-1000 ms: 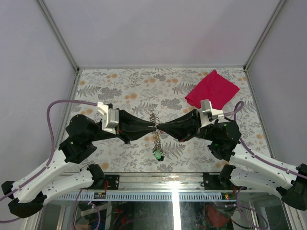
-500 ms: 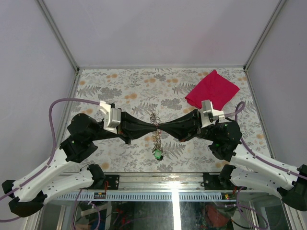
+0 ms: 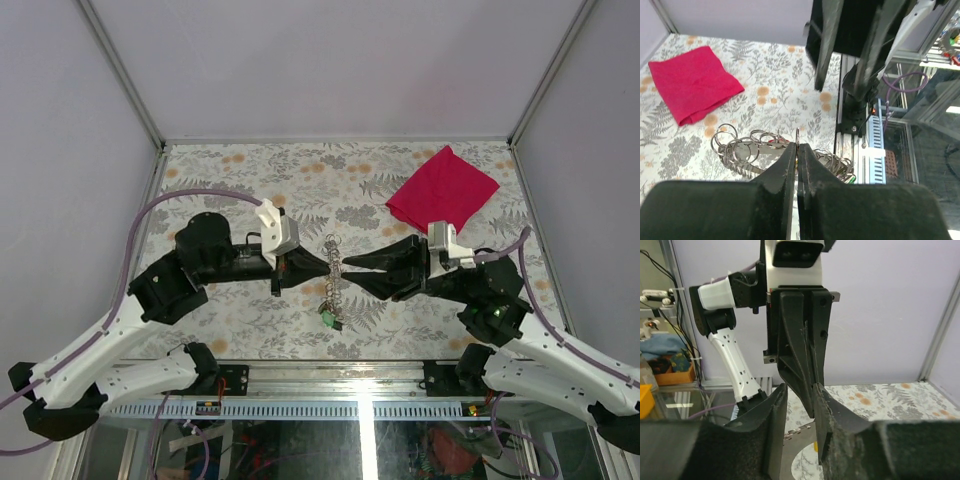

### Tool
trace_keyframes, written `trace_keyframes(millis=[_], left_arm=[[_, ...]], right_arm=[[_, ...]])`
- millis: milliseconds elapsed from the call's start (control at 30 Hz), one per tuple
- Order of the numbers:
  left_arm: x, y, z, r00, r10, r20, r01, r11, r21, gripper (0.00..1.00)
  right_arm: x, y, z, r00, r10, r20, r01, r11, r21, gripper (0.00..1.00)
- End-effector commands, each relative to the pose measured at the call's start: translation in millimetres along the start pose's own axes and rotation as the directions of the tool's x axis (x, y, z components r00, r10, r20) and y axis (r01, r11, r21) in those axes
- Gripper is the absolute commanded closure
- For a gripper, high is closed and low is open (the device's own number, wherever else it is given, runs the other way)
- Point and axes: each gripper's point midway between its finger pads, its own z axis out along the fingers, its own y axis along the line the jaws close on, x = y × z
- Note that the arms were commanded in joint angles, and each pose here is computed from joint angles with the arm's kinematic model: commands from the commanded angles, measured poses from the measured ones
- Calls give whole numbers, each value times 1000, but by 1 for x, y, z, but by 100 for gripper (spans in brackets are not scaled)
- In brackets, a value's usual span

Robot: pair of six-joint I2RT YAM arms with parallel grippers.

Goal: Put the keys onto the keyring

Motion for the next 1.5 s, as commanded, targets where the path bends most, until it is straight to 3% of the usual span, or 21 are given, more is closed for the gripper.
trace_keyframes(millis=[0,300,767,1467], left_arm=[[-11,6,-10,997,71,-42,-72,997,-37,100],[6,11,-15,966,92,-241,-96,995,-5,100],[13,-9,-22,928,146,-343,-124,989,85,100],[14,-17,-20,915,170,-366,-136,984,117,100]], right_arm=[[-22,3,-7,994,-110,-10,110,994,2,64],[-5,4,-21,964,-162,-209,161,987,-25,56],[39,15,-10,888,-76,-454,-6,984,-176,56],[68,8,17,892,-48,-450,-61,973,-224,61]])
